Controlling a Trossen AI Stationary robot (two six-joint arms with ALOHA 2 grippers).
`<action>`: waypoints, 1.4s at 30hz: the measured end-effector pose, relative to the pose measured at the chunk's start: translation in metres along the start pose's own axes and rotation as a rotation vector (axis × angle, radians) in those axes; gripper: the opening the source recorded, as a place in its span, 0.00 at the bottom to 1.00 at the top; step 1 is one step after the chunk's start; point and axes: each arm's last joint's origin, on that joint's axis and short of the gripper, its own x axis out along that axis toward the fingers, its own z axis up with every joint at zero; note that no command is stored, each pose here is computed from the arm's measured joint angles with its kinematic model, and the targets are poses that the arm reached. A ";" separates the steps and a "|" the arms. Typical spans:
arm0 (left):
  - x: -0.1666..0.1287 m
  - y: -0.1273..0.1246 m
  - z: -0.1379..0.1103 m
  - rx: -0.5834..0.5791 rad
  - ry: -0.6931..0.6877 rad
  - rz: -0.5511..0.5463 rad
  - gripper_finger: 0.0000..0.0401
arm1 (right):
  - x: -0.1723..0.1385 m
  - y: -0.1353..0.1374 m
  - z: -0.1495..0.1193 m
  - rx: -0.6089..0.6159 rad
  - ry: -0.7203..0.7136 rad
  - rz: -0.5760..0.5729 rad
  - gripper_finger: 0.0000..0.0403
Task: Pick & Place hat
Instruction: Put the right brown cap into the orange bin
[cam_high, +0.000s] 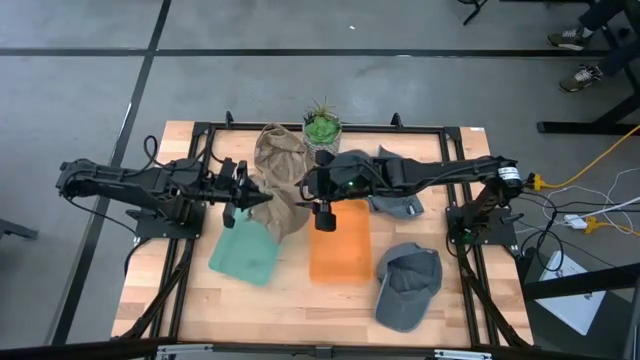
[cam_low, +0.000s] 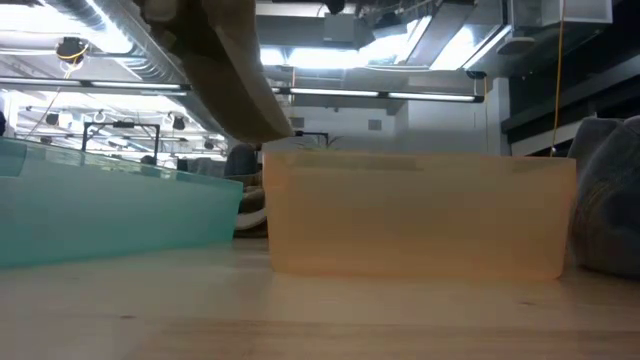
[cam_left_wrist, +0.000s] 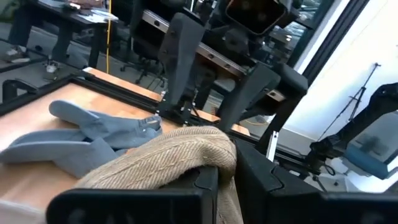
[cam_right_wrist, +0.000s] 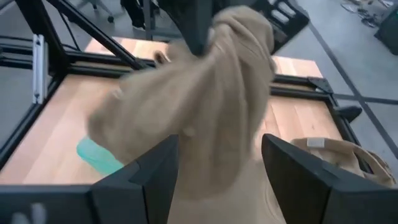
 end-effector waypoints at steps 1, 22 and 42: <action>0.000 0.001 0.000 0.006 0.002 -0.005 0.07 | 0.000 0.000 0.001 0.000 -0.012 0.006 0.56; 0.022 -0.006 0.001 0.030 0.034 -0.317 0.07 | 0.018 0.007 0.010 -0.027 -0.192 0.190 0.56; 0.029 -0.003 -0.007 0.039 0.098 -0.312 0.21 | 0.027 0.011 -0.003 -0.019 -0.100 0.271 0.03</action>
